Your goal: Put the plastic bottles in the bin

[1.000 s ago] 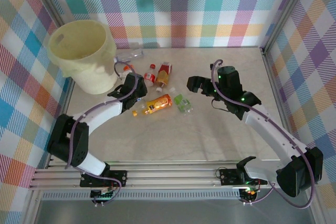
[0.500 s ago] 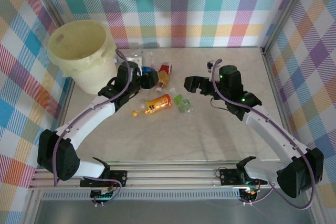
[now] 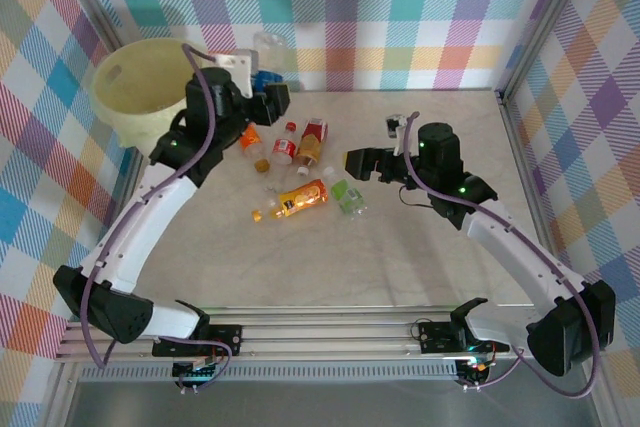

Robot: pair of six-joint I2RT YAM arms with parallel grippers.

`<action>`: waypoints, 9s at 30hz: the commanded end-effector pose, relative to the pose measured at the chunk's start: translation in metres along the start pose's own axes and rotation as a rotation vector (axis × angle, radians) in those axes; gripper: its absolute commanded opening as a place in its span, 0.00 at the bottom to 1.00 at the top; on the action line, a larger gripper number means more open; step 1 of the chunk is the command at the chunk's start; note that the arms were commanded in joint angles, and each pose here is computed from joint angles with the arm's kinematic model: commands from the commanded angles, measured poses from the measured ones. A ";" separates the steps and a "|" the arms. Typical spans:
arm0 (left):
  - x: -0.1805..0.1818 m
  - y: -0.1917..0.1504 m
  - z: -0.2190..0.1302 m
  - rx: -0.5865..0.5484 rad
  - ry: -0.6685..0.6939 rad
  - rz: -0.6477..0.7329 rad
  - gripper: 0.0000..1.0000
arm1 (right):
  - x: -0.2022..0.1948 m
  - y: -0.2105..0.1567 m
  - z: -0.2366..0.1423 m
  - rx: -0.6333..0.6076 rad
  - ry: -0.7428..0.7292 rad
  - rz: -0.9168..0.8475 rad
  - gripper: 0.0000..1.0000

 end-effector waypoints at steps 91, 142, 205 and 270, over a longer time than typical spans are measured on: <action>0.011 -0.055 0.026 0.014 0.421 -0.169 1.00 | -0.033 -0.015 -0.017 -0.103 -0.267 0.022 1.00; 0.185 -0.225 0.223 0.450 0.865 -0.439 0.81 | -0.044 -0.025 -0.032 -0.155 -0.364 0.039 1.00; -0.003 0.003 0.096 0.065 0.166 0.021 0.49 | -0.048 -0.026 -0.018 -0.122 -0.341 0.042 1.00; 0.270 0.046 0.050 0.021 0.634 -0.287 1.00 | -0.054 -0.026 -0.012 -0.110 -0.380 0.136 1.00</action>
Point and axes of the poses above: each hand's point on the last joint's axis, 136 mm out from that joint toward the fingers, its own z axis out along the fingers, its own x axis along the line the jaws close on, y = z × x, the point moved 7 cm from there along -z, back along the fingers, and after that the axes turned 1 degree about -z, right-handed, at the moved point
